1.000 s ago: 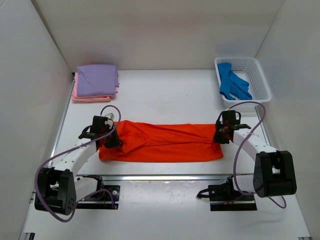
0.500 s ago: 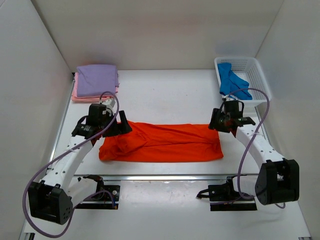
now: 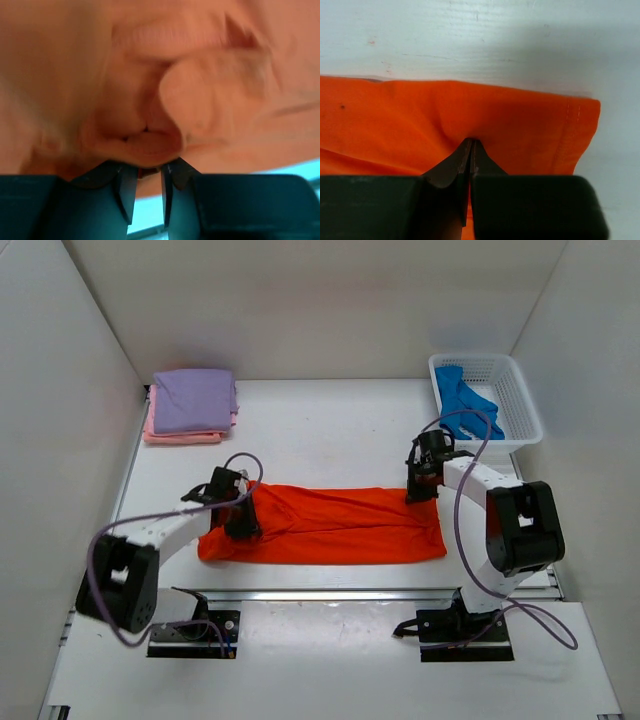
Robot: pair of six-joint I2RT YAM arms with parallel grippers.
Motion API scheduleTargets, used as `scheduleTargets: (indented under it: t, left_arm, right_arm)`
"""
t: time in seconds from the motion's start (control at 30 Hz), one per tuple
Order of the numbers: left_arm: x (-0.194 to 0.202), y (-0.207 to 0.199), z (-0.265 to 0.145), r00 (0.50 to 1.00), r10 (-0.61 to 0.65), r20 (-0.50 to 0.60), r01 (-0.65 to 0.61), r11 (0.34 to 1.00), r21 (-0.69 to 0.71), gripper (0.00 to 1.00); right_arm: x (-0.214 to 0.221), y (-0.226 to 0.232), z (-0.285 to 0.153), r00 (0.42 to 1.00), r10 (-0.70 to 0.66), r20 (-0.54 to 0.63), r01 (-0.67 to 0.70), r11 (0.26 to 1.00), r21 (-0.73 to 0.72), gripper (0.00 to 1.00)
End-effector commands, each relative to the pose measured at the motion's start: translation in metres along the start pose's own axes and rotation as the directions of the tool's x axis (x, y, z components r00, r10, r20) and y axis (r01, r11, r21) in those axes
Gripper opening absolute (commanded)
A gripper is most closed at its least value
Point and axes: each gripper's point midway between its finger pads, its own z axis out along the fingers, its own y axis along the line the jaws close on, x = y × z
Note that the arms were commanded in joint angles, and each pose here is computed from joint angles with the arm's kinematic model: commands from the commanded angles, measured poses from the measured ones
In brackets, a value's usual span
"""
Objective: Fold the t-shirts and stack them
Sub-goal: Rotate the tshirt 90 degrees
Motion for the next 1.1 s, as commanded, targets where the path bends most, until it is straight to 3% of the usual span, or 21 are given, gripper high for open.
scheduleTargets:
  t: [0.0, 0.2, 0.33, 0.43, 0.47, 0.5, 0.57, 0.63, 0.77, 0.93, 1.07]
  left_arm:
    - [-0.056, -0.021, 0.015, 0.994, 0.009, 0.110, -0.012, 1.000, 0.025, 0.35]
    - [-0.124, -0.048, 0.067, 0.996, 0.089, 0.033, -0.089, 0.996, 0.003, 0.38]
    - [-0.185, -0.089, 0.096, 0.989, 0.137, 0.051, -0.139, 0.989, 0.051, 0.35]
    - [-0.230, -0.118, 0.112, 0.982, 0.168, 0.085, -0.176, 0.981, 0.086, 0.33]
    - [-0.212, -0.112, 0.134, 0.985, 0.174, -0.006, -0.174, 0.983, 0.061, 0.32]
    - [-0.248, -0.139, 0.123, 0.974, 0.211, 0.078, -0.218, 0.972, 0.091, 0.32]
    - [-0.263, -0.155, 0.141, 0.972, 0.230, 0.047, -0.234, 0.967, 0.104, 0.32]
    - [-0.269, -0.175, 0.152, 0.971, 0.232, 0.049, -0.237, 0.960, 0.148, 0.33]
    - [-0.260, -0.167, 0.178, 0.983, 0.182, -0.002, -0.179, 0.967, 0.182, 0.33]
    - [-0.272, -0.154, 0.180, 0.987, 0.150, 0.062, -0.159, 0.971, 0.179, 0.34]
    - [-0.318, -0.166, 0.152, 0.981, 0.100, 0.166, -0.136, 0.967, 0.217, 0.34]
  right_arm:
    - [0.007, -0.003, -0.002, 0.999, 0.050, -0.007, -0.050, 0.998, 0.042, 0.00]
    - [0.071, 0.003, 0.003, 0.974, 0.188, -0.128, -0.175, 0.979, 0.104, 0.00]
    - [0.122, 0.034, 0.001, 0.963, 0.226, -0.144, -0.223, 0.974, 0.038, 0.00]
    - [0.147, 0.073, -0.004, 0.950, 0.289, -0.119, -0.301, 0.949, -0.099, 0.00]
    - [0.145, 0.096, -0.008, 0.950, 0.298, -0.092, -0.311, 0.933, -0.181, 0.00]
    - [0.146, 0.106, -0.008, 0.943, 0.326, -0.071, -0.333, 0.917, -0.219, 0.00]
    - [0.159, 0.132, -0.009, 0.958, 0.277, -0.073, -0.287, 0.915, -0.284, 0.00]
    - [0.157, 0.150, -0.007, 0.972, 0.232, -0.047, -0.235, 0.923, -0.303, 0.00]
    - [0.160, 0.183, -0.005, 0.977, 0.210, -0.042, -0.210, 0.905, -0.369, 0.01]
    - [0.142, 0.194, 0.000, 0.968, 0.248, 0.036, -0.215, 0.895, -0.391, 0.00]
    - [0.135, 0.183, 0.002, 0.968, 0.250, 0.035, -0.217, 0.894, -0.392, 0.00]
